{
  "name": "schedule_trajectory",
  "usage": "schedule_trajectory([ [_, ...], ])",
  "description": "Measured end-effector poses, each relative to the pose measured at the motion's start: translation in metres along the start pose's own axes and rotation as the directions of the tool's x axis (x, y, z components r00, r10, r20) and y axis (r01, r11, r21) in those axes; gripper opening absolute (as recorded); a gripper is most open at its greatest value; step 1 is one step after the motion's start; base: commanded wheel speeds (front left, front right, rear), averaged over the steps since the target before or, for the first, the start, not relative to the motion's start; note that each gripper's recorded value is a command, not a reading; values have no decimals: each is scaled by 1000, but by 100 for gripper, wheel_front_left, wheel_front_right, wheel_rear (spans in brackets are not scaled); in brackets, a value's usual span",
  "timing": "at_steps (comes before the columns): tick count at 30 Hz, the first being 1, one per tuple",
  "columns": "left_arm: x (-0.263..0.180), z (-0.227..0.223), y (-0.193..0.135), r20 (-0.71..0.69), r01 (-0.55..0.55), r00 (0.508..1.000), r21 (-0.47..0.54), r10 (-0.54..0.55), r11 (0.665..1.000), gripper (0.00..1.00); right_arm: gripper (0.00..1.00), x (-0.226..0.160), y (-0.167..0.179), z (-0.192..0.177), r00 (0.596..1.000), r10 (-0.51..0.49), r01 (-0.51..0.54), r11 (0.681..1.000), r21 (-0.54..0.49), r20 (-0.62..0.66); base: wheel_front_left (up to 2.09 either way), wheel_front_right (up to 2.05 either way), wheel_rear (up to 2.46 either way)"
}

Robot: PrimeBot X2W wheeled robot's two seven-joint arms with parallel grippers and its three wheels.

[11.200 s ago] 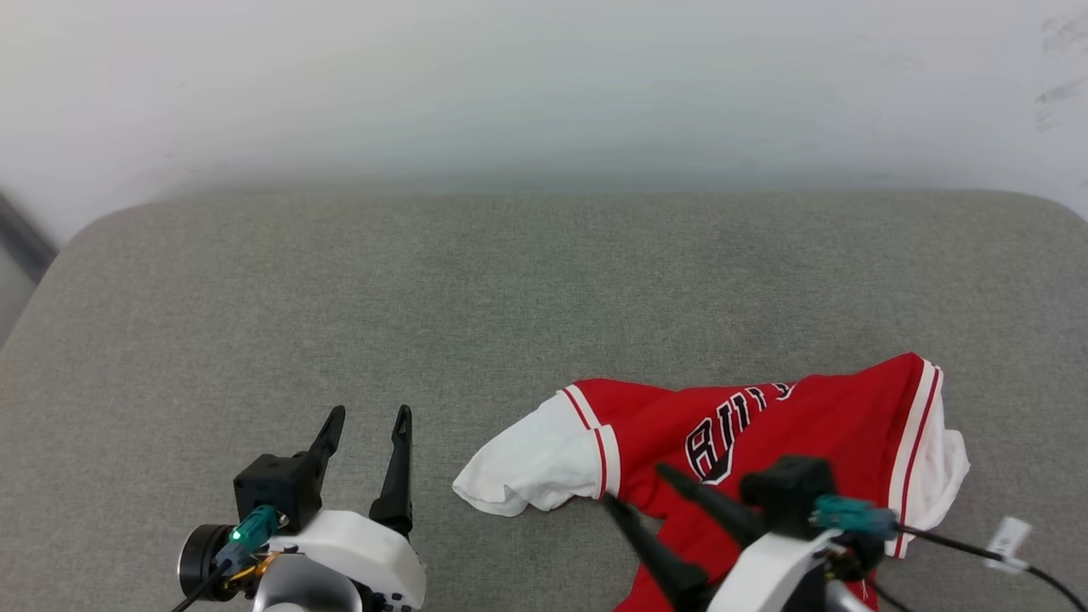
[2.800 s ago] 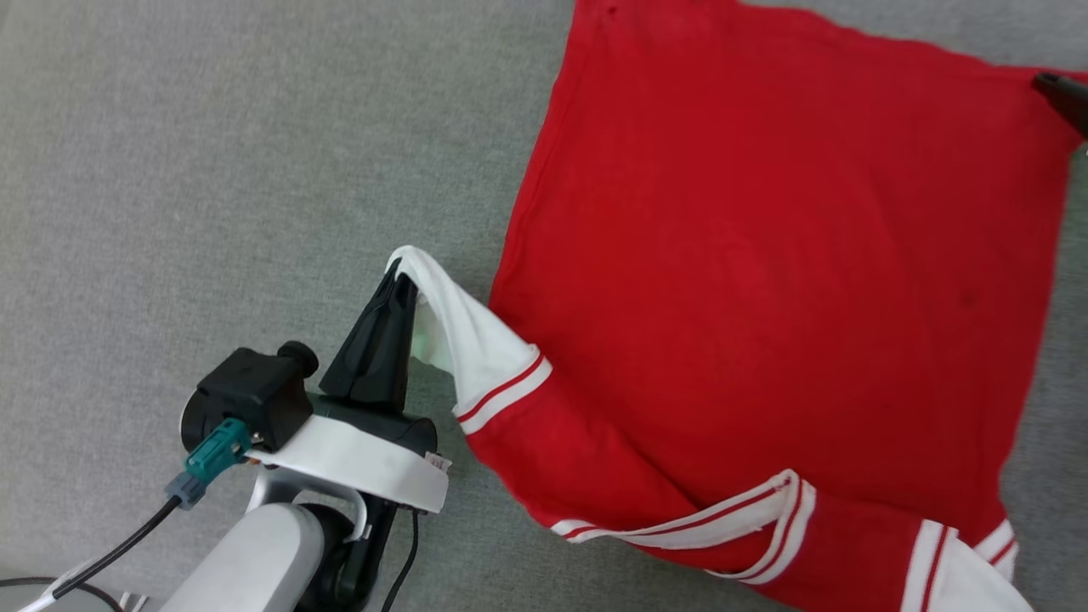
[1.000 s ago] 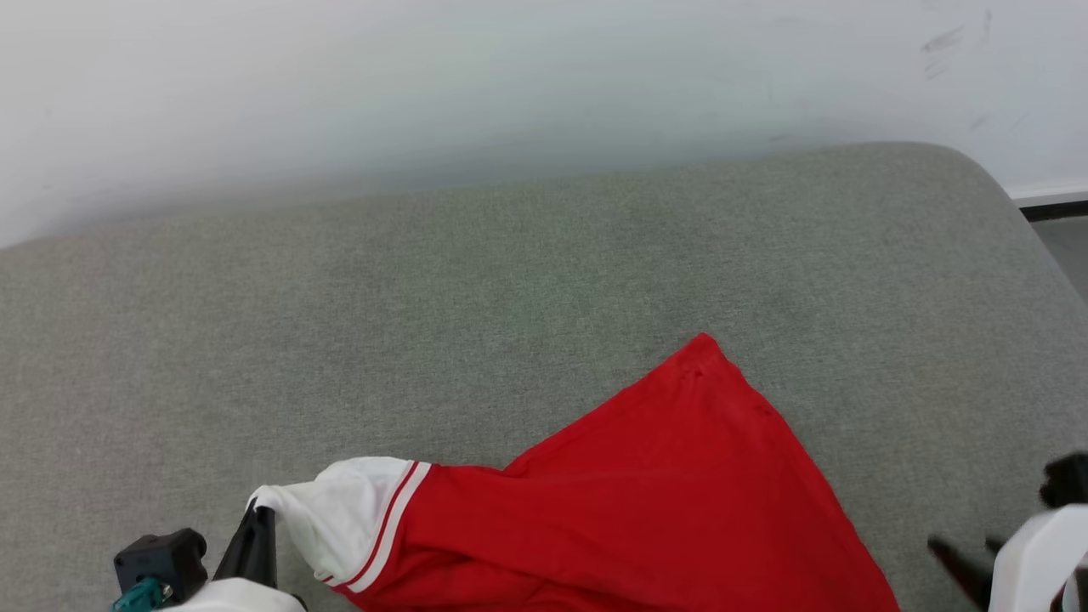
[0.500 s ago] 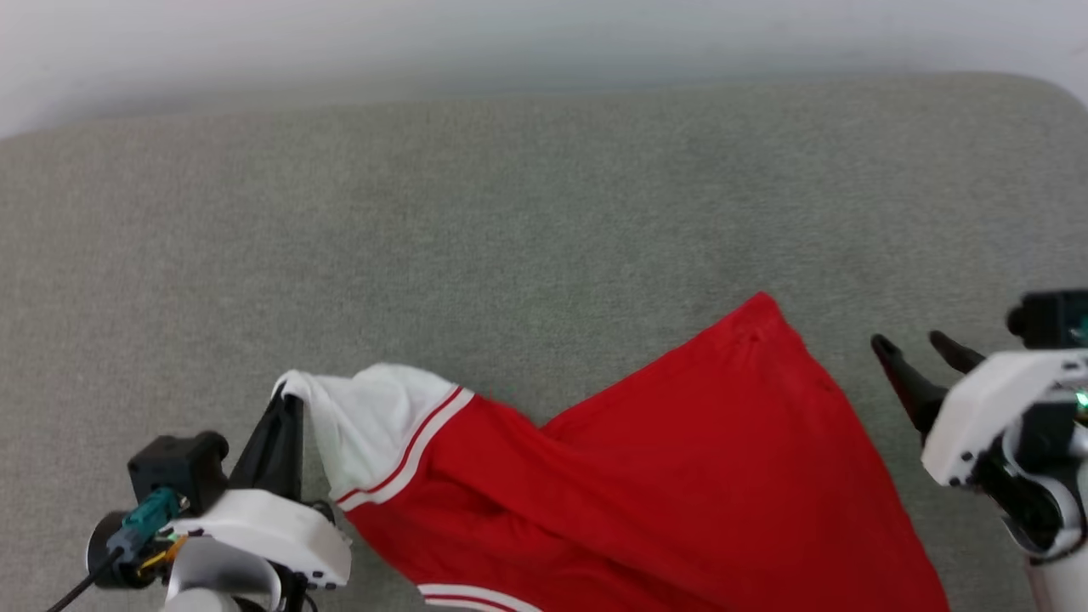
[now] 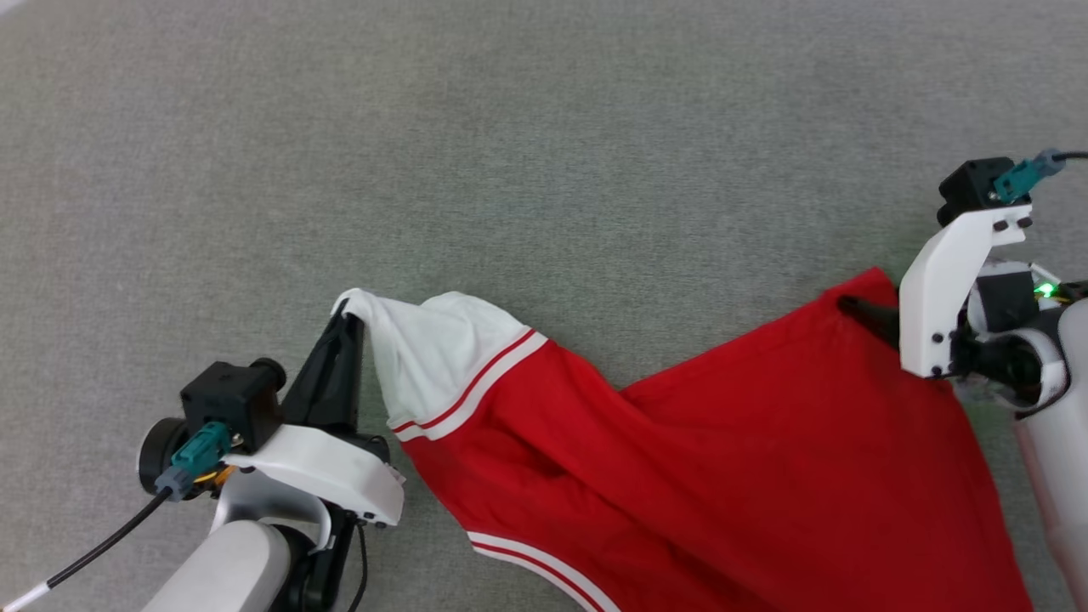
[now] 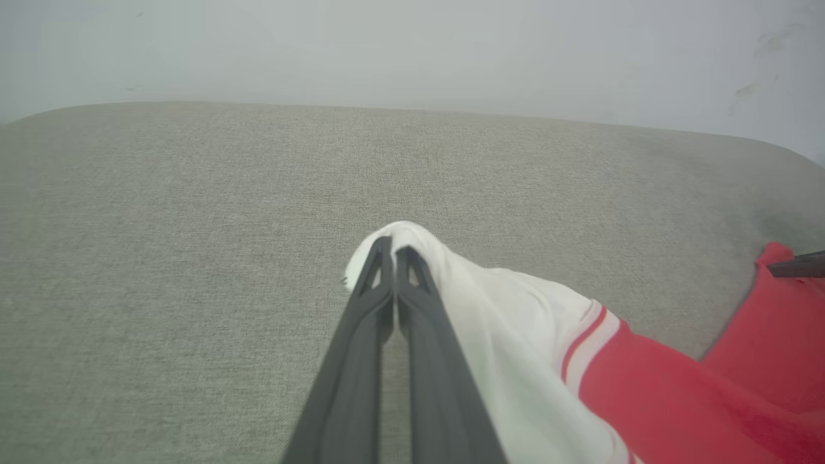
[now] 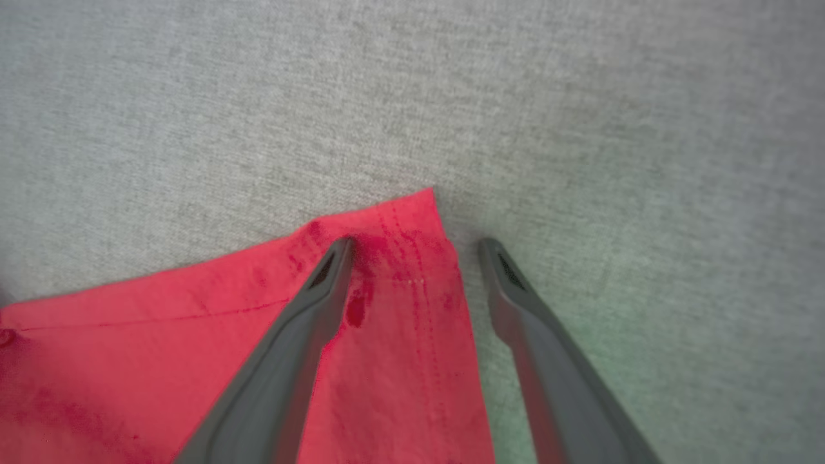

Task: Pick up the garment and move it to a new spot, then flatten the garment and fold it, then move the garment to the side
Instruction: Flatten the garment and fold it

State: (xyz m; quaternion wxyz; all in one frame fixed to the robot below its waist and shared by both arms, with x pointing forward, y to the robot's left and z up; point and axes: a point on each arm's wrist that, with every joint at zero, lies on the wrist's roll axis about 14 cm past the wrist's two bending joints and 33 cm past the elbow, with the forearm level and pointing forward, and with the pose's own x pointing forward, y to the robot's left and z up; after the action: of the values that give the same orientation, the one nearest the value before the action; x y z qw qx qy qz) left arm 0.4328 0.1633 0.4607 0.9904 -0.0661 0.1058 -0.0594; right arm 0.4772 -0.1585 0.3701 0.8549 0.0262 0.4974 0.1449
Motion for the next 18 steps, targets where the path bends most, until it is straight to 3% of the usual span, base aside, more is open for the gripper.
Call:
schedule_trajectory([
  [2,1,-3,1,-4,-7,1000,-8,7,1000,0,100,9,3,-5,997,13,-12,1000,6,-70,0,0,0],
  [3,1,-4,3,-5,-12,1000,-12,12,1000,0,89,11,3,-6,995,10,-11,1000,-3,-98,0,0,0],
  [4,1,-7,5,-9,-19,1000,-15,19,1000,0,36,14,4,-7,993,10,-12,1000,-10,-119,0,0,0],
  [5,0,-9,7,-14,-27,1000,-16,27,1000,0,12,15,5,-8,991,12,-14,1000,-11,-133,0,0,0],
  [6,0,-11,8,-20,-31,999,-15,30,999,0,0,16,5,-8,990,13,-15,1000,-13,-143,0,0,0],
  [12,-2,-11,13,-17,-45,999,-13,45,999,0,0,9,10,-3,991,-2,-6,998,-56,-131,0,0,0],
  [18,-5,12,20,24,-41,999,-39,42,998,0,0,-18,11,22,999,-37,41,993,-115,33,0,0,0],
])
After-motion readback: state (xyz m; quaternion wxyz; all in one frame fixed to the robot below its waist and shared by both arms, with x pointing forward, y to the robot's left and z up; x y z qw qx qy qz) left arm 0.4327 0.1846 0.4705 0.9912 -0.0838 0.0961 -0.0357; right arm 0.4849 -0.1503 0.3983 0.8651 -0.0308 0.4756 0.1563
